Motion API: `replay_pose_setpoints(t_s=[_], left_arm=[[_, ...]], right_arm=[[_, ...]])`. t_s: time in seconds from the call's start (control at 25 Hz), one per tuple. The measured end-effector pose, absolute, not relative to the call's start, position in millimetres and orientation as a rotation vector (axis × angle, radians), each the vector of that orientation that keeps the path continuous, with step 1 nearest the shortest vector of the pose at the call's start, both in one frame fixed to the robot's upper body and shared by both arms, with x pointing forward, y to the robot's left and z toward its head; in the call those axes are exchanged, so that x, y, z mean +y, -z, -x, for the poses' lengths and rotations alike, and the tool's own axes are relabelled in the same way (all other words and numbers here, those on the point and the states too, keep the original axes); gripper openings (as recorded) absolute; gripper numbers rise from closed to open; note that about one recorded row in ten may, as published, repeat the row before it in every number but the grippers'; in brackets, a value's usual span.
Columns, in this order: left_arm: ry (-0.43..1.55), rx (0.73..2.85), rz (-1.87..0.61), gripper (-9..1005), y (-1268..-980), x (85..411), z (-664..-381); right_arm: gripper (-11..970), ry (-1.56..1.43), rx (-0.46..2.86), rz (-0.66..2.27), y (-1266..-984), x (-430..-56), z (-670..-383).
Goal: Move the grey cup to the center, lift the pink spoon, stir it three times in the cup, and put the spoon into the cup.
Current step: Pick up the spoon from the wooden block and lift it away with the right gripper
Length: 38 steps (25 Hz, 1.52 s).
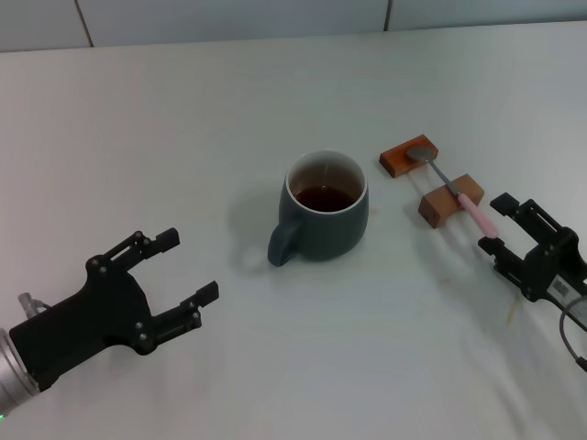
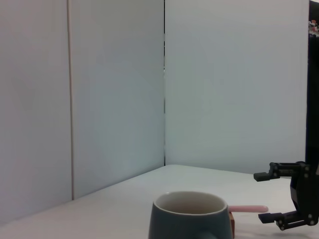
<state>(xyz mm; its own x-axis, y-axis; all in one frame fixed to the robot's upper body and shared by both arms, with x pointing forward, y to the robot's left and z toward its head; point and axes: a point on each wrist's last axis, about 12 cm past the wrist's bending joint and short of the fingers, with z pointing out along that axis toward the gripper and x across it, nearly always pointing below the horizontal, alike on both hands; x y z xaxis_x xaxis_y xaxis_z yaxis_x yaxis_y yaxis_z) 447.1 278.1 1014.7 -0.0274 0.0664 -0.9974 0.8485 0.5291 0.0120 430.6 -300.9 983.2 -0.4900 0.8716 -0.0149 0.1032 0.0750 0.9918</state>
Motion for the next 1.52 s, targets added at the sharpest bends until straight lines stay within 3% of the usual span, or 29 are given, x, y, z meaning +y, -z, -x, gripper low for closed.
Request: replay_pose_setpoints(t_s=[0.8, 1.52], left_arm=[[0.722, 1.461, -0.82, 809, -1018, 280, -454], [0.713, 1.461, -0.814, 808, -1019, 280, -456]], right_arm=[[766, -1.458, 1.733, -0.965, -985, -290, -458], [730, -1.451, 1.743, -1.003, -982, -288, -460]])
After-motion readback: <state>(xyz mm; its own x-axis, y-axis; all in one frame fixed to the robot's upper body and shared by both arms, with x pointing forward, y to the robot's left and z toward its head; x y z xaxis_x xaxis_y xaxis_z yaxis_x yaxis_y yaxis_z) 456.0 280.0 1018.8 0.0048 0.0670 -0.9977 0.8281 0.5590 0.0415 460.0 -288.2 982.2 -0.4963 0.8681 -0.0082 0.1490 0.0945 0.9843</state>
